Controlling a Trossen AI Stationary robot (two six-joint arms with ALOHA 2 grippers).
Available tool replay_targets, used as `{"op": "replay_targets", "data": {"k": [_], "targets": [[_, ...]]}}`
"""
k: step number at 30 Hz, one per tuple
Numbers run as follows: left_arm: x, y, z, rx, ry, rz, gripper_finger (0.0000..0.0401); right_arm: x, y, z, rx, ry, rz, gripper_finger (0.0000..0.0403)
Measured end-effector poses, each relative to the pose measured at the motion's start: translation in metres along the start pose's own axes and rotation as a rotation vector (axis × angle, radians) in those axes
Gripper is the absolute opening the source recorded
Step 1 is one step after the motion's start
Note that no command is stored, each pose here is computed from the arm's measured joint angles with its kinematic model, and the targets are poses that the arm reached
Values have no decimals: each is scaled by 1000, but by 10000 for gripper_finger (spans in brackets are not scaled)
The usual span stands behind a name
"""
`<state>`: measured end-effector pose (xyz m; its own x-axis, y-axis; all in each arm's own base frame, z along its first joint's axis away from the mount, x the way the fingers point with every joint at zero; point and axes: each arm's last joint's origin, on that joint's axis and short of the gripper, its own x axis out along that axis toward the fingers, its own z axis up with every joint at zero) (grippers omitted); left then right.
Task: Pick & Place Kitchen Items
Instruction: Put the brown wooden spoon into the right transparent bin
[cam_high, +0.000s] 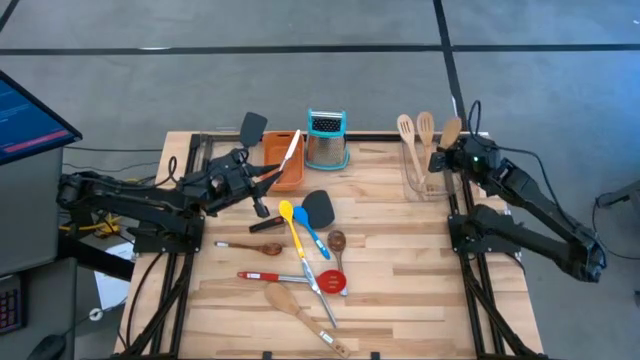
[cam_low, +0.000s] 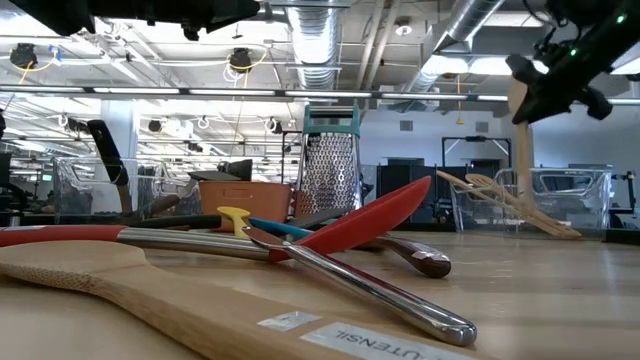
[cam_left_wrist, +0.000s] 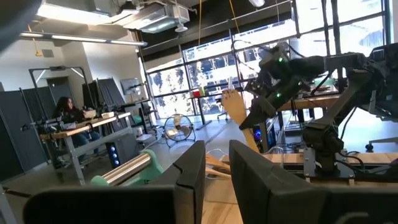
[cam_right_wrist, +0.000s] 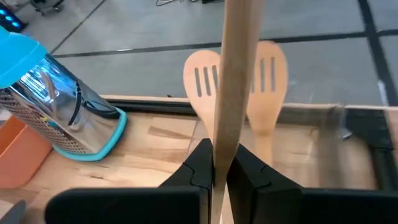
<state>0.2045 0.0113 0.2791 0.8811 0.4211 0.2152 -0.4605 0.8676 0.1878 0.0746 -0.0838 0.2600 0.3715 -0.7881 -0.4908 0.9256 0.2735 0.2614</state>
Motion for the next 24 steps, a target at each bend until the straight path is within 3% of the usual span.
{"op": "replay_targets", "data": {"k": [3,16,24], "targets": [[0,0,0,0,0,0,58,11,-5,-6,44,-1,27,15],[0,0,0,0,0,0,58,44,-22,-14,142,118,-69,18],[0,0,0,1,1,0,58,59,-29,-9,168,93,-121,106]]}}
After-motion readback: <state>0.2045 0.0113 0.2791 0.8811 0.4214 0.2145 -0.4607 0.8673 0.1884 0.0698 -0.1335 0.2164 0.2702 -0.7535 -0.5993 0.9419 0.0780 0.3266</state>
